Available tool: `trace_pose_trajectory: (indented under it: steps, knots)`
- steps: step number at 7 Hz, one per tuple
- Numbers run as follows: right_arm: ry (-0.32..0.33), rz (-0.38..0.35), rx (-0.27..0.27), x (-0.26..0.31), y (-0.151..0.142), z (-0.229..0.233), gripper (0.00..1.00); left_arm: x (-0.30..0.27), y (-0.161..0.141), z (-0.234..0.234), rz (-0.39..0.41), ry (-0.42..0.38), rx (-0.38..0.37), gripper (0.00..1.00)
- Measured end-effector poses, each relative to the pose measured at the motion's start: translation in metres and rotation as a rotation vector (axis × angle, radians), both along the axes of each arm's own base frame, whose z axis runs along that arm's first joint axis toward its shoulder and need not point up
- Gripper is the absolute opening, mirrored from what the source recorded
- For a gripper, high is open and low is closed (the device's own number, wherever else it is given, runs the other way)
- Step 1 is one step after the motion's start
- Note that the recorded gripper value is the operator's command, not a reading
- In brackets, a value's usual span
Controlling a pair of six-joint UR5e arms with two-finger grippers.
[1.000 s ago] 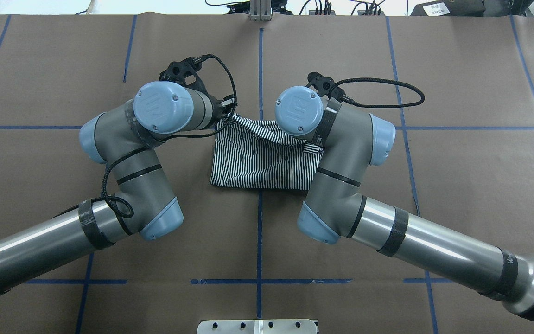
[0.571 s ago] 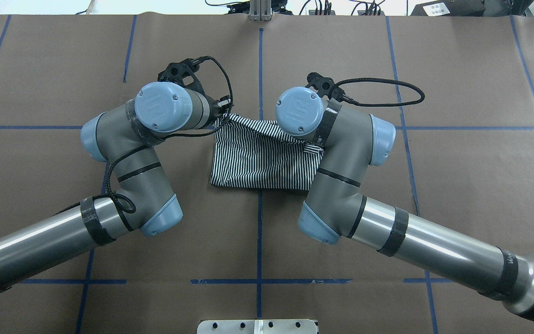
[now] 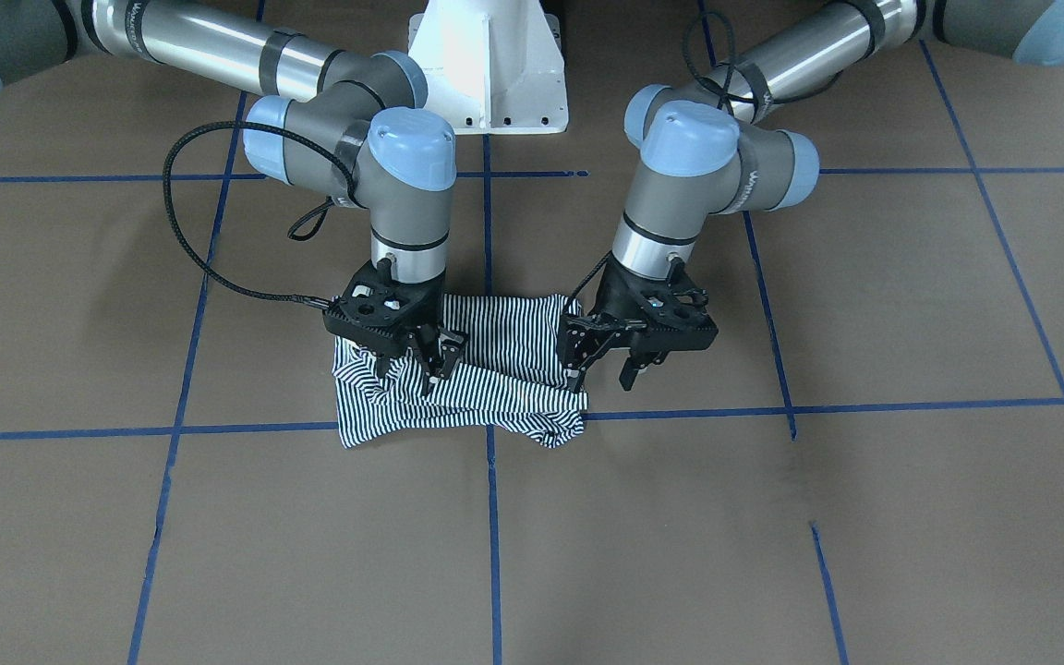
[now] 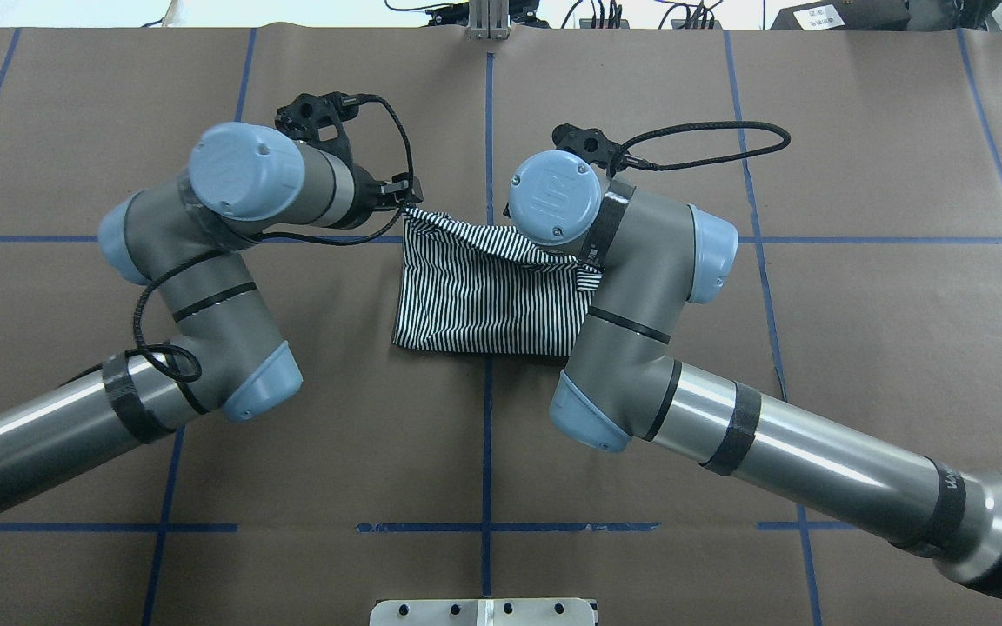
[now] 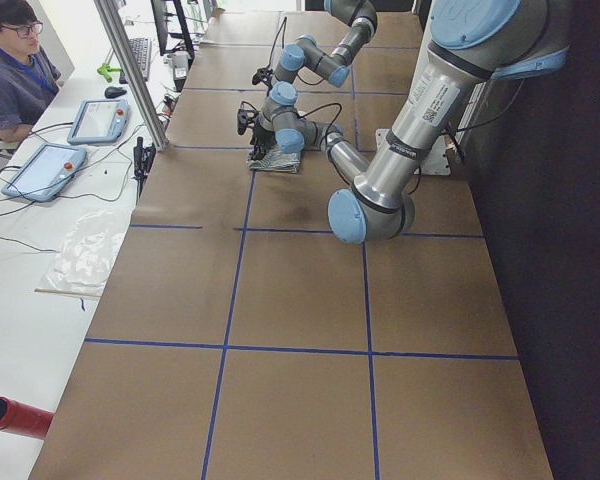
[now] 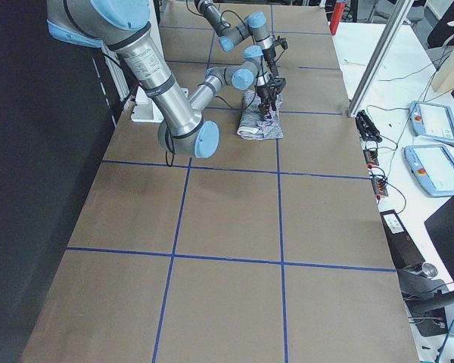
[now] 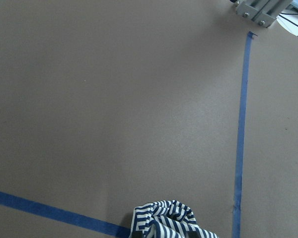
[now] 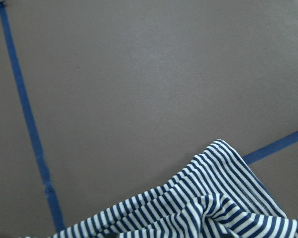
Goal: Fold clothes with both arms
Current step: 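Release the shirt with the left gripper and raise it away, then press the right gripper on the folded shirt to flatten the fold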
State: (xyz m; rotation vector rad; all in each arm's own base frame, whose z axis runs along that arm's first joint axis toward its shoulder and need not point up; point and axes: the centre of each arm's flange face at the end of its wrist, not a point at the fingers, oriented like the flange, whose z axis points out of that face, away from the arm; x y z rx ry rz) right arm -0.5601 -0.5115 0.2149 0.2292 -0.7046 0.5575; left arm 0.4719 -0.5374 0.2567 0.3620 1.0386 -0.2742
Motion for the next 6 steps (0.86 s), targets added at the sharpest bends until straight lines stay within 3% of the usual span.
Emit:
trace_pose_trajectory:
  steps: [3,5,6]
  knots:
    - [0.04,-0.11,0.095,-0.03,0.036,-0.014,1.0,-0.035,0.0,0.023,0.06,0.001,0.059,1.0]
    - [0.134,-0.186,0.172,-0.056,0.064,0.002,1.0,-0.036,0.0,0.022,0.061,0.004,0.06,1.0]
    - [0.189,-0.219,0.195,-0.058,0.062,0.011,1.0,-0.036,0.0,0.022,0.061,0.005,0.06,1.0]
